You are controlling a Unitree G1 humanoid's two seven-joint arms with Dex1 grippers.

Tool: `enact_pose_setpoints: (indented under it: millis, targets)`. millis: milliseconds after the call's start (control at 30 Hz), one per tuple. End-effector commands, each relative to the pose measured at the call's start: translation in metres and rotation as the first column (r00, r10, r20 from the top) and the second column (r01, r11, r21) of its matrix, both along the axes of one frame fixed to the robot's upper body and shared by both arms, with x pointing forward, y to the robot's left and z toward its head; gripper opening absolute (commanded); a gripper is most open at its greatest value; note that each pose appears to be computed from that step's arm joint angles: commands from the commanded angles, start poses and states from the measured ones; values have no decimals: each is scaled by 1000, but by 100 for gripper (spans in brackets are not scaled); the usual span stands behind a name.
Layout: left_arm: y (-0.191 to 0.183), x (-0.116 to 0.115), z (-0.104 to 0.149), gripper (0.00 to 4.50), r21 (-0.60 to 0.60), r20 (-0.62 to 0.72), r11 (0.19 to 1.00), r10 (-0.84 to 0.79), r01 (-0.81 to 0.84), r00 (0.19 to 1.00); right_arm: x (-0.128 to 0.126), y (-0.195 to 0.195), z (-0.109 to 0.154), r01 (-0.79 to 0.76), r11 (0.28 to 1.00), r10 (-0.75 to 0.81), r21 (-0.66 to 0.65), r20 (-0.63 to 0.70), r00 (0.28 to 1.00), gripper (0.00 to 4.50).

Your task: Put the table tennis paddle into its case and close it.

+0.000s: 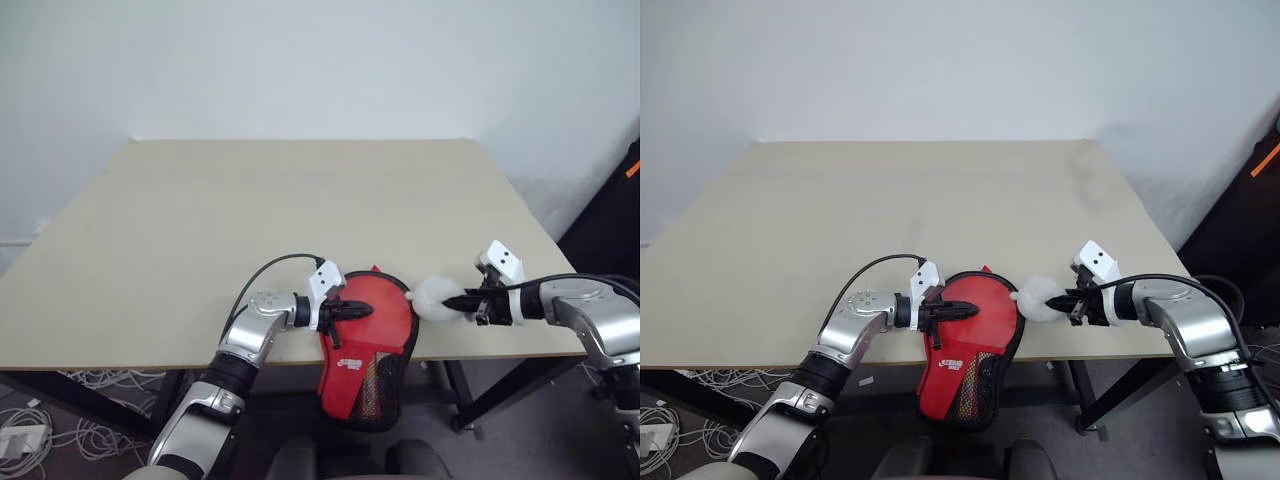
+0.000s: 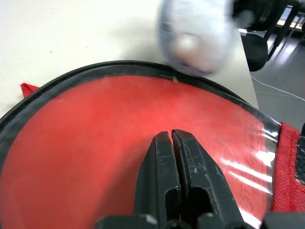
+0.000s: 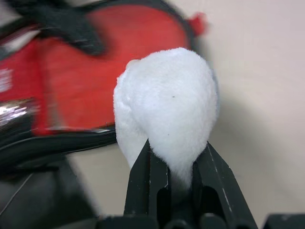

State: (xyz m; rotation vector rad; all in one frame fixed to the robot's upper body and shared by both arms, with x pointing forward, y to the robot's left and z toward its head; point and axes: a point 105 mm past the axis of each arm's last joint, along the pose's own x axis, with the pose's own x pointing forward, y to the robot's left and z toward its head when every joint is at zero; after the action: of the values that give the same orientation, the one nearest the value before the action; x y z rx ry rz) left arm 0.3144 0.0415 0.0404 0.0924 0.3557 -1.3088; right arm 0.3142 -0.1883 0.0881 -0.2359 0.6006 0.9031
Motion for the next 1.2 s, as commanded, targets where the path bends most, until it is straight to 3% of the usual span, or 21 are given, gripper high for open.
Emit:
enact_pose_setpoints:
  millis: [33, 500, 967, 1200]
  targets:
    - [-3, -9, -12, 0, 44, -37, 997, -66, 68, 997, 13, -4, 12, 35, 999, -34, -13, 62, 997, 6]
    - [-9, -4, -21, 0, 167, 5, 963, -214, 211, 977, -1, -10, 21, 15, 1000, -16, 25, 46, 999, 6]
    - [-9, -10, -31, 0, 186, -22, 951, -245, 245, 969, -51, -9, 27, -84, 992, 86, 93, -23, 996, 6]
    - [-7, -10, -33, 0, 190, -30, 951, -242, 243, 970, -80, 4, 32, -203, 968, 214, 151, -61, 975, 6]
